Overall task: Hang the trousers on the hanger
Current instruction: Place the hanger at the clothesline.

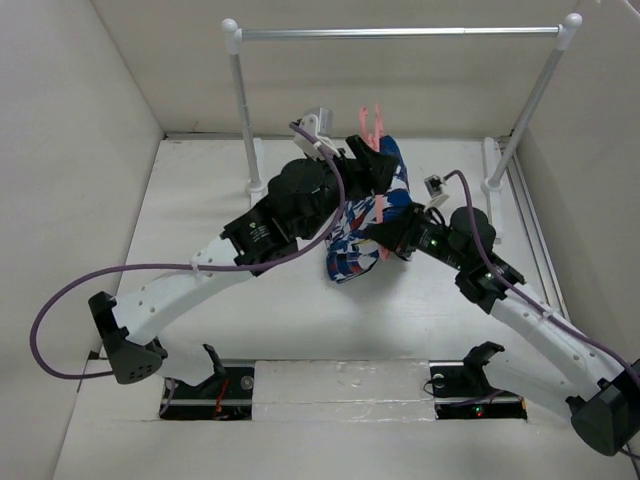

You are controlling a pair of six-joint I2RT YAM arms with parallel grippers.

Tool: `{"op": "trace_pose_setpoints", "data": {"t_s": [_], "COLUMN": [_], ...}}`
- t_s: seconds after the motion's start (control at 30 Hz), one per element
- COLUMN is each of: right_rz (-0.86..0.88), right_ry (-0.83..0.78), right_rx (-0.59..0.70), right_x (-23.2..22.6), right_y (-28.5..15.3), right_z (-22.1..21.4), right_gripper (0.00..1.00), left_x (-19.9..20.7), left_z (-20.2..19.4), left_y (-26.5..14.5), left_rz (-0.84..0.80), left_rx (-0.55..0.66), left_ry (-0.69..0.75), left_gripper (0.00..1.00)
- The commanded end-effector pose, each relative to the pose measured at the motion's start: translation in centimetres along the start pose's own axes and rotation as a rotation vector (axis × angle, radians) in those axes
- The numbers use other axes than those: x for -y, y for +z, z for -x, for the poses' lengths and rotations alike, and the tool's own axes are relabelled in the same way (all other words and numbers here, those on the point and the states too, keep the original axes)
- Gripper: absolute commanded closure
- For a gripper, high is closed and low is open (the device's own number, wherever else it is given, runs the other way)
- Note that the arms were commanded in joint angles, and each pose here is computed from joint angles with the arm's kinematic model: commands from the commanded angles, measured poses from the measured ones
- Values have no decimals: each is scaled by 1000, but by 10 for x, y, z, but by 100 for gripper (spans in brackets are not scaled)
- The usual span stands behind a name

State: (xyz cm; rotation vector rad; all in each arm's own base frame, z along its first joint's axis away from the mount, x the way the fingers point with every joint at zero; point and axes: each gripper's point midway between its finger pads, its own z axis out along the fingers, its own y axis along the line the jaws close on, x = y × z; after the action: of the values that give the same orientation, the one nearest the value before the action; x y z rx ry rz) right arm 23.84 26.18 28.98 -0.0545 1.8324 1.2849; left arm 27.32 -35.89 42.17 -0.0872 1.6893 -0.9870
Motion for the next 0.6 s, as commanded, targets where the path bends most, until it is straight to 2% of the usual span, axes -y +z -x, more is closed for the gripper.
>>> {"op": "trace_pose_setpoints", "data": {"t_s": [0.0,0.2,0.3,0.57], "right_rz": [224,255,258,325], "right_ry": [-157,-199,-217,-261], "right_rx": [260,350,410,519], "right_x": [-74,-69,-67,-64], "right_y": [-24,-45,-59,-72], "right_z": [92,145,178,252], "right_gripper": [100,100,100,100], "left_x": [53,59,43,-28], "left_z": [62,91,86,38], "left_y": [-30,-57,-61,-70], "left_rz": [-208,-242,-182,-9], "left_rx": [100,154,141,50], "left_ry": [-25,-5,19,41], "left_gripper": [36,28,26,23]}}
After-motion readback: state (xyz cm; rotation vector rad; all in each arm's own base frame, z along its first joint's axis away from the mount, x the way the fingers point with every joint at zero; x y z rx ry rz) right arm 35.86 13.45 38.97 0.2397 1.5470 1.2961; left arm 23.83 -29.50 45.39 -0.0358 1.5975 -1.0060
